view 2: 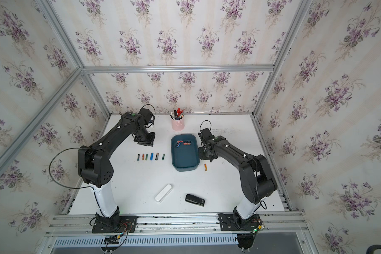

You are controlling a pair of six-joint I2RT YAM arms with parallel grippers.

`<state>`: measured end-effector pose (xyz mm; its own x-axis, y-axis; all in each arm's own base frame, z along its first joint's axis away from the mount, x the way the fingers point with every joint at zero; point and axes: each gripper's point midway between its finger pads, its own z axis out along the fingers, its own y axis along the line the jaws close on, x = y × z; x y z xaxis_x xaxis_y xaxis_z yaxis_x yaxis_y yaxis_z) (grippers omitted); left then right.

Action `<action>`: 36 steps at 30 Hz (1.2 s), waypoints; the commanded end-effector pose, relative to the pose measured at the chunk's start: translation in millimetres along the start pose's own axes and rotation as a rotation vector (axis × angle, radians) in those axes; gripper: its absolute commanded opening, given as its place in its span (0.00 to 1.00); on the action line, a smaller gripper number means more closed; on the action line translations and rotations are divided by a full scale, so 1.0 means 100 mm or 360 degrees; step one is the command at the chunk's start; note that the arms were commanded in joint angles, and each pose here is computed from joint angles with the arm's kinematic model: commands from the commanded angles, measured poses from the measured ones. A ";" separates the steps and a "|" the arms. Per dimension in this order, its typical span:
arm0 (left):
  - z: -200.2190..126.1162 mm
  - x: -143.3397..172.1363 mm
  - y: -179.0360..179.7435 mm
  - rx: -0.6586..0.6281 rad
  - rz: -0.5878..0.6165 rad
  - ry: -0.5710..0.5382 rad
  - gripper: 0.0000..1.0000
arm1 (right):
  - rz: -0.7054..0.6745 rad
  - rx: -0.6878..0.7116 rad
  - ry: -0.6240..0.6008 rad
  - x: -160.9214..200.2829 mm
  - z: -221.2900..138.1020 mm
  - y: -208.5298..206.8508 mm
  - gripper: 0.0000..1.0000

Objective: Take the batteries out of the storage box
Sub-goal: Place the battery at the center of the board, then pick up the battery from the storage box.

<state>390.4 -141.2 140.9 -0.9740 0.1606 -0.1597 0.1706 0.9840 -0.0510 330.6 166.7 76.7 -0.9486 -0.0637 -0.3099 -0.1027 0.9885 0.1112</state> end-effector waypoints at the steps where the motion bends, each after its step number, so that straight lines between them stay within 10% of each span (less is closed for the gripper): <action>1: 0.01 -0.10 -0.21 -0.0047 0.0060 0.0027 0.38 | -0.0005 0.0029 -0.0008 -0.06 -0.07 -0.08 0.27; 12: 0.52 -0.57 -1.17 -0.0010 0.0334 -0.0007 0.39 | 0.0063 0.0044 -0.0029 -0.21 -0.12 -0.39 0.27; 36: 1.26 -0.79 -1.33 -0.0045 0.0447 -0.0133 0.38 | 0.0082 0.0077 0.0025 -0.22 0.01 -0.55 0.27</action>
<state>461.6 -297.0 37.2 -0.8800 0.4073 -0.2443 0.4175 0.9086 0.0109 358.8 115.4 78.0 -0.9550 -0.0127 -0.2962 -0.0394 0.9957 0.0844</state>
